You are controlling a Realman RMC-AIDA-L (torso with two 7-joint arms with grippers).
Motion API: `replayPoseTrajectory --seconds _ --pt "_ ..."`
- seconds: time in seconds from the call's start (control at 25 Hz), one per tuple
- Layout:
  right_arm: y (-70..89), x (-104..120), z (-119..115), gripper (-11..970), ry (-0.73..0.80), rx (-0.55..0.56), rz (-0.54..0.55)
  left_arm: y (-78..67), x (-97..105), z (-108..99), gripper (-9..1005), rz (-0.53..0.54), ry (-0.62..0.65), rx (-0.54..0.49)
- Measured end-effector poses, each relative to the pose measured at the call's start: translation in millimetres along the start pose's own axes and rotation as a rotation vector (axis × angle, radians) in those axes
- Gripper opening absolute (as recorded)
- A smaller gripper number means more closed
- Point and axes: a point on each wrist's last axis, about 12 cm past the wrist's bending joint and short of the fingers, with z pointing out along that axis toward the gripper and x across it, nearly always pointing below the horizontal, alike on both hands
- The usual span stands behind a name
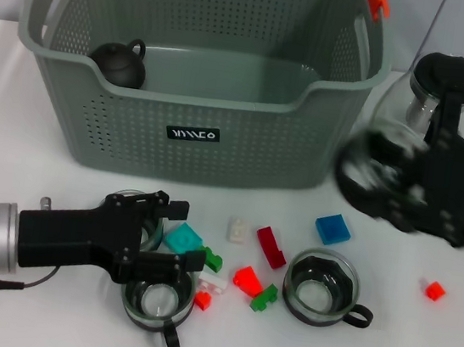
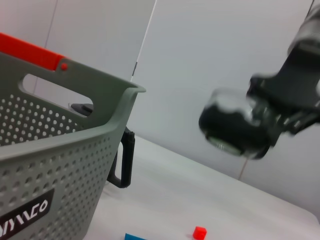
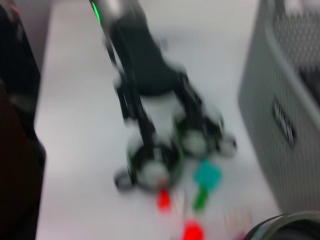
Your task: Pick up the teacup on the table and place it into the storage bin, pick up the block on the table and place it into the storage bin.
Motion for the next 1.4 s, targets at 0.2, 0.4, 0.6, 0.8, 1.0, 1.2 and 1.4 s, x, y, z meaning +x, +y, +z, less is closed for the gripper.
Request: replayPoseTrajectory --seconds 0.2,0.4,0.6,0.8,1.0,1.2,1.4 --pt "-23.9 -54 22 76 -0.185 -0.071 -0.073 0.6 -1 0 866 -0.002 -0.003 0.0" --pt "-70.0 -79 48 87 -0.263 0.082 0.01 0.9 -2 -2 866 -0.002 -0.005 0.002" --pt "-113.4 -76 64 99 -0.286 0.303 0.13 0.2 0 -2 867 -0.006 -0.006 -0.007" --pt "-136.2 -57 91 111 -0.197 0.425 0.212 0.3 0 -2 867 -0.007 -0.007 -0.007" --pt "-136.8 -49 117 122 -0.12 0.491 0.182 0.5 -1 -1 867 -0.007 -0.008 -0.006" --pt "-133.4 -46 134 134 -0.077 0.515 0.161 0.9 -1 0 867 -0.006 -0.008 -0.007" --pt "-132.3 -43 139 145 -0.063 0.516 0.175 0.6 0 -1 867 -0.008 -0.009 -0.01"
